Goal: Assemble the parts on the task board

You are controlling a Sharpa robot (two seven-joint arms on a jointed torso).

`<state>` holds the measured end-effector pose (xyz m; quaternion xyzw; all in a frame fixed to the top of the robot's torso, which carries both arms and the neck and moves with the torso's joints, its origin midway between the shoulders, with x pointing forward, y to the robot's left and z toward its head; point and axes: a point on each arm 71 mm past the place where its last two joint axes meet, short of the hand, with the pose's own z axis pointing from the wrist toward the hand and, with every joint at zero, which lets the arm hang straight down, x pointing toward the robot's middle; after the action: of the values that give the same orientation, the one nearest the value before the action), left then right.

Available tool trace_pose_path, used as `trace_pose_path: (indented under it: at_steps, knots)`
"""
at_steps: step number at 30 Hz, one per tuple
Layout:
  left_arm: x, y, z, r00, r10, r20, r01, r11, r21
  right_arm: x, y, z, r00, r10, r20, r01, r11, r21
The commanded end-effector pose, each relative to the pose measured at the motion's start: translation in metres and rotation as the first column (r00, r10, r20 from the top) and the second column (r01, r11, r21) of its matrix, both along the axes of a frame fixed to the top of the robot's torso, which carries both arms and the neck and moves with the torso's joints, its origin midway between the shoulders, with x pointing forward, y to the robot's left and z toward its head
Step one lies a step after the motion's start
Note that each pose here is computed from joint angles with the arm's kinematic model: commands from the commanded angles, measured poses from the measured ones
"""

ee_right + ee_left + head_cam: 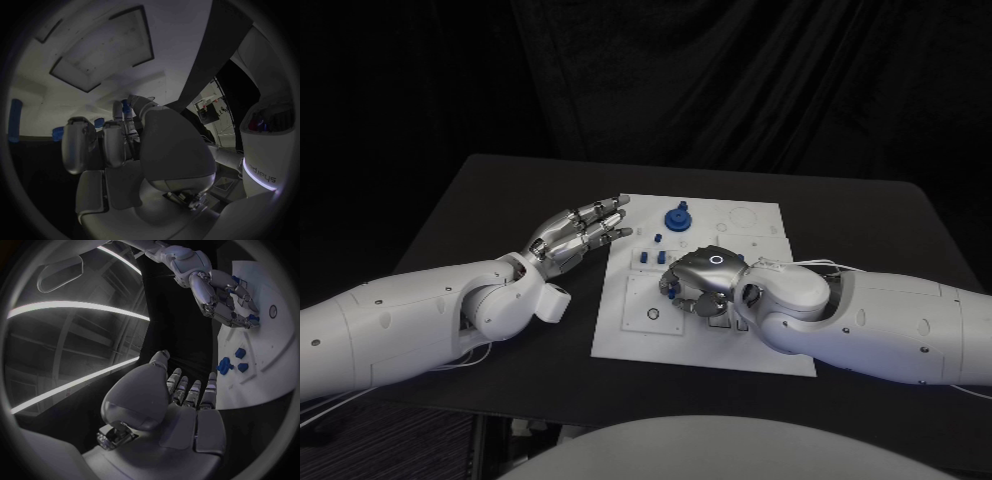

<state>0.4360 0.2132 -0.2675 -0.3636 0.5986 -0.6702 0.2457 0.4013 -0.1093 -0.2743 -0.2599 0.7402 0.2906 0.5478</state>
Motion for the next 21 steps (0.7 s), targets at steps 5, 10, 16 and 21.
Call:
trace_pose_path:
  at_steps: [5, 10, 16, 21]
  knots:
    - [-0.0013, 0.0, -0.0007, 1.0, -0.007, -0.002, 0.007, 1.0, -0.017, -0.001, -0.007, 0.002, 1.0, -0.02, 0.019, 0.019, 0.999, 0.041]
    - [-0.0013, 0.0, -0.0013, 1.0, -0.004, -0.003, 0.004, 1.0, -0.015, 0.001, -0.016, 0.012, 0.998, -0.057, 0.009, 0.056, 0.993, 0.1]
    - [-0.0014, 0.002, -0.0016, 1.0, 0.0, -0.003, 0.0, 1.0, -0.014, 0.012, -0.036, 0.037, 0.991, -0.134, -0.008, 0.134, 0.979, 0.155]
    - [-0.0014, 0.003, -0.0015, 1.0, 0.005, 0.0, -0.005, 1.0, -0.013, 0.021, -0.059, 0.061, 0.98, -0.199, 0.015, 0.194, 0.966, 0.168]
